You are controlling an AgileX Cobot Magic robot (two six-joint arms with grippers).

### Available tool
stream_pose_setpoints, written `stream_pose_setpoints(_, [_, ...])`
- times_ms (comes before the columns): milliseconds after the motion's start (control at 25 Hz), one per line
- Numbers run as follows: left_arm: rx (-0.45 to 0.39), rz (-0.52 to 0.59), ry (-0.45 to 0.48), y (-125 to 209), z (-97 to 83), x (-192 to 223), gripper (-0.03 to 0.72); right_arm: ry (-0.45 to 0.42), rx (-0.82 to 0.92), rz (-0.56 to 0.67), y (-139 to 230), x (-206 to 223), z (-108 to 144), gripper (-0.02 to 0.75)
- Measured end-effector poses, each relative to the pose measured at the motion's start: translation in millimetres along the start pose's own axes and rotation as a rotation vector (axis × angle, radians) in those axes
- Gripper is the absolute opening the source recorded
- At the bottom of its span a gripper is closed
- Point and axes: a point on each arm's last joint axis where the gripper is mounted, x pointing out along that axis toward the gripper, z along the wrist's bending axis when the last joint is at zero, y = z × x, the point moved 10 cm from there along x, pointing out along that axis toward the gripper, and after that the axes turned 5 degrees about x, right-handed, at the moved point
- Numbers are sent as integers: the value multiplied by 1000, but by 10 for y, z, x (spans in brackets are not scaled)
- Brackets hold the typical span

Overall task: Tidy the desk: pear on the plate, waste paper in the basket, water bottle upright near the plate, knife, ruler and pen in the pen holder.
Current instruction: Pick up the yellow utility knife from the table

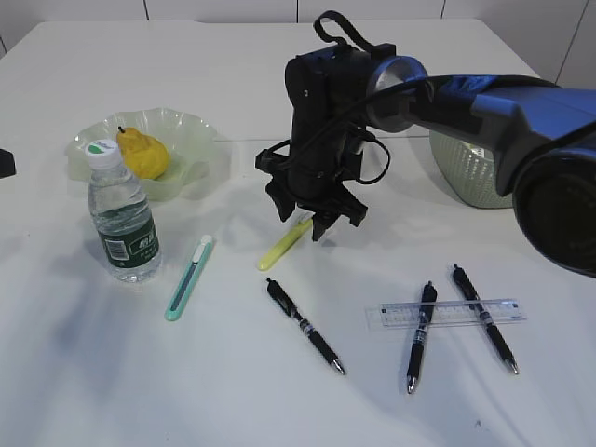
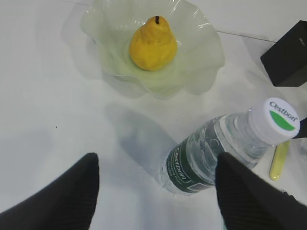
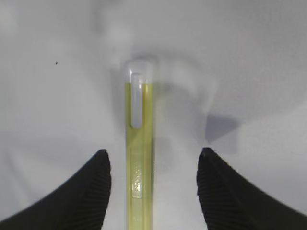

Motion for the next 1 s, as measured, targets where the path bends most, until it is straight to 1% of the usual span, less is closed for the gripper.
stream_pose_setpoints(1000, [0, 0, 0, 0, 0, 0, 538, 20, 3, 5, 14, 116, -39, 428])
